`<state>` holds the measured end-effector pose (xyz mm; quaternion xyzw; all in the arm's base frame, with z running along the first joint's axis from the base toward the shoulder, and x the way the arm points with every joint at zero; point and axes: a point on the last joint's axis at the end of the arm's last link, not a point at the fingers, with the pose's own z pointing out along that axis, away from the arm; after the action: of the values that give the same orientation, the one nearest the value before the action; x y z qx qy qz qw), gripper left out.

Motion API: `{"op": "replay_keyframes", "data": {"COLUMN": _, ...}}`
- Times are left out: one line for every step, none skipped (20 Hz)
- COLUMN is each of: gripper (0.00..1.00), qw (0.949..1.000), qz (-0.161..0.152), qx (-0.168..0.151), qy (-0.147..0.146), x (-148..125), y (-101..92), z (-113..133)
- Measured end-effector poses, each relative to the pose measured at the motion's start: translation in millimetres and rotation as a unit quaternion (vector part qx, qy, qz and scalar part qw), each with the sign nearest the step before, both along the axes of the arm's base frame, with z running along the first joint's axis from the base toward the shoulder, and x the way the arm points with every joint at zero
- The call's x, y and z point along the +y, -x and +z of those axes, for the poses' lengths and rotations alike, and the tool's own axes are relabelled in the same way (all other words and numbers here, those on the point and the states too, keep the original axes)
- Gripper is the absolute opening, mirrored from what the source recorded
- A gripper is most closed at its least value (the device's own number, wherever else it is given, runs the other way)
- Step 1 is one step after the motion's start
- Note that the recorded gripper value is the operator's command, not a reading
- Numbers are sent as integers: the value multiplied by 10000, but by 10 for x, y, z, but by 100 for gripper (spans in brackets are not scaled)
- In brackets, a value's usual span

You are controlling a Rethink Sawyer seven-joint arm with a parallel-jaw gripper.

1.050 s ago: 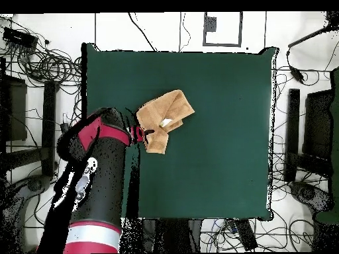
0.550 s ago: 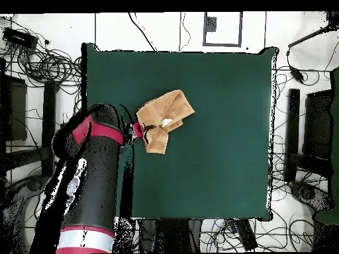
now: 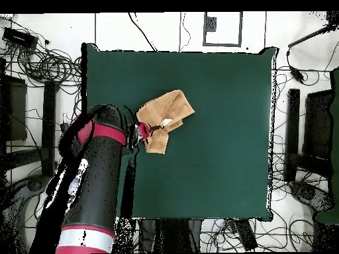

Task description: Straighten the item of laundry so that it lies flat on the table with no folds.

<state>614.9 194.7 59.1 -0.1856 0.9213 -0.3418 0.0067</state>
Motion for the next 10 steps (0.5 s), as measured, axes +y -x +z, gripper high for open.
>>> {"op": "replay_keyframes", "data": {"gripper": 100, "qw": 10000, "qz": 7, "qx": 27, "qy": 36, "x": -24, "y": 14, "z": -31}}
{"op": "replay_keyframes", "data": {"gripper": 100, "qw": 10000, "qz": 13, "qx": 43, "qy": 56, "x": -36, "y": 23, "z": -52}}
{"op": "replay_keyframes", "data": {"gripper": 100, "qw": 9999, "qz": 19, "qx": 72, "qy": 84, "x": -53, "y": 37, "z": -87}}
{"op": "replay_keyframes", "data": {"gripper": 100, "qw": 9999, "qz": 31, "qx": 116, "qy": 117, "x": -71, "y": 61, "z": -140}}
{"op": "replay_keyframes", "data": {"gripper": 100, "qw": 9998, "qz": 35, "qx": 147, "qy": 133, "x": -80, "y": 78, "z": -176}}
{"op": "replay_keyframes", "data": {"gripper": 100, "qw": 9997, "qz": 37, "qx": 172, "qy": 145, "x": -86, "y": 91, "z": -205}}
{"op": "replay_keyframes", "data": {"gripper": 100, "qw": 9997, "qz": 38, "qx": 196, "qy": 157, "x": -92, "y": 105, "z": -235}}
{"op": "replay_keyframes", "data": {"gripper": 100, "qw": 9996, "qz": 39, "qx": 216, "qy": 165, "x": -97, "y": 116, "z": -259}}
{"op": "replay_keyframes", "data": {"gripper": 100, "qw": 9994, "qz": 40, "qx": 276, "qy": 190, "x": -112, "y": 150, "z": -331}}
{"op": "replay_keyframes", "data": {"gripper": 100, "qw": 9993, "qz": 41, "qx": 299, "qy": 200, "x": -116, "y": 164, "z": -357}}
